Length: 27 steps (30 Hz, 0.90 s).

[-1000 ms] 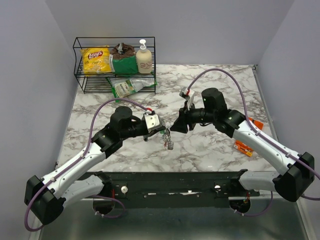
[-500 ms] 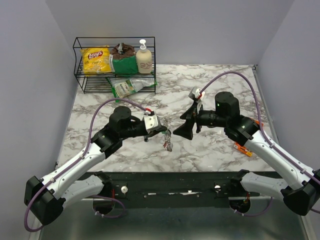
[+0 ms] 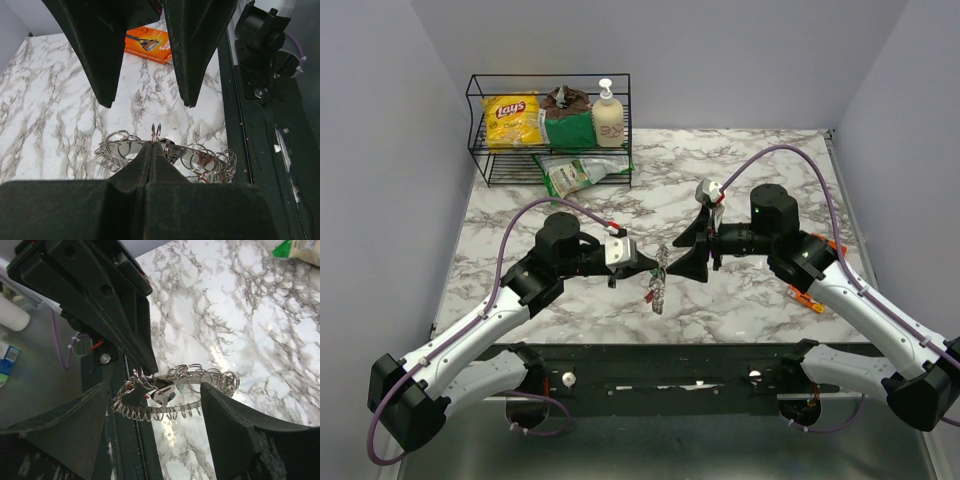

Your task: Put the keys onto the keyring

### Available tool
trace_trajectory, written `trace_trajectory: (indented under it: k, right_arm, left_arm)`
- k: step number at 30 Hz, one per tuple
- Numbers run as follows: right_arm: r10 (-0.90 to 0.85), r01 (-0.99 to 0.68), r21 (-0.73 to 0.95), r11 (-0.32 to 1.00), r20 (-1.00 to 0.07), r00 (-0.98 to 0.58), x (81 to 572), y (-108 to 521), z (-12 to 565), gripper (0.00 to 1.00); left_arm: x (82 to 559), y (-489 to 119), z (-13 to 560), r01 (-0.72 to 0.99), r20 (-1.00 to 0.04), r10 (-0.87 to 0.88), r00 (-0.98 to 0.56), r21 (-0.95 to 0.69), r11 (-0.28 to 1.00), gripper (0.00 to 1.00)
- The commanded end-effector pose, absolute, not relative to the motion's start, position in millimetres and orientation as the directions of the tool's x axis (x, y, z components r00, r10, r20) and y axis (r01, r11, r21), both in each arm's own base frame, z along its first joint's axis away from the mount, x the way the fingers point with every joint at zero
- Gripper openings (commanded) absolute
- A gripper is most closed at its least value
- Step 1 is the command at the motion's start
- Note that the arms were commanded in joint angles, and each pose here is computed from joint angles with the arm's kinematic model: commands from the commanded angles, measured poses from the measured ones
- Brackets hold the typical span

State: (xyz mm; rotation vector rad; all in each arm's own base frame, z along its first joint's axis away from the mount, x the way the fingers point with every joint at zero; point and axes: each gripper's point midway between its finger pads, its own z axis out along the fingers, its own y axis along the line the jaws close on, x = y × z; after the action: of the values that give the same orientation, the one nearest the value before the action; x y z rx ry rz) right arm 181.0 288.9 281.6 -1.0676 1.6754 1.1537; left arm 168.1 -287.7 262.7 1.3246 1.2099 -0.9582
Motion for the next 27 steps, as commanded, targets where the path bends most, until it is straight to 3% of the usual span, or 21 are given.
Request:
trace_trajectory:
  k: [1,12,14,16,27]
  right_arm:
    - [-0.167,-0.965,0.244,0.095,-0.952,-0.257,162,293,298,0.77]
    - [-0.164,-0.966,0.257,0.007,-0.953,-0.255,146,294,308,0.67]
    - [-0.167,-0.965,0.260,0.017,-0.951,-0.260,148,293,306,0.62]
    - [-0.172,-0.964,0.264,0.027,-0.949,-0.265,149,293,302,0.48]
    - [-0.196,-0.953,0.295,0.064,-0.933,-0.302,156,295,284,0.50]
  left_arm:
    - [153,-292,287,0.973,-0.972,0.051,0.229,0.229,-0.006,0.00]
    - [145,-296,291,0.978,-0.979,0.028,0.203,0.201,-0.060,0.00]
    - [145,-296,291,0.979,-0.980,0.029,0.198,0.196,-0.060,0.00]
    - [146,-296,292,0.980,-0.980,0.030,0.194,0.193,-0.055,0.00]
    - [151,-298,294,0.983,-0.983,0.033,0.179,0.178,-0.037,0.00]
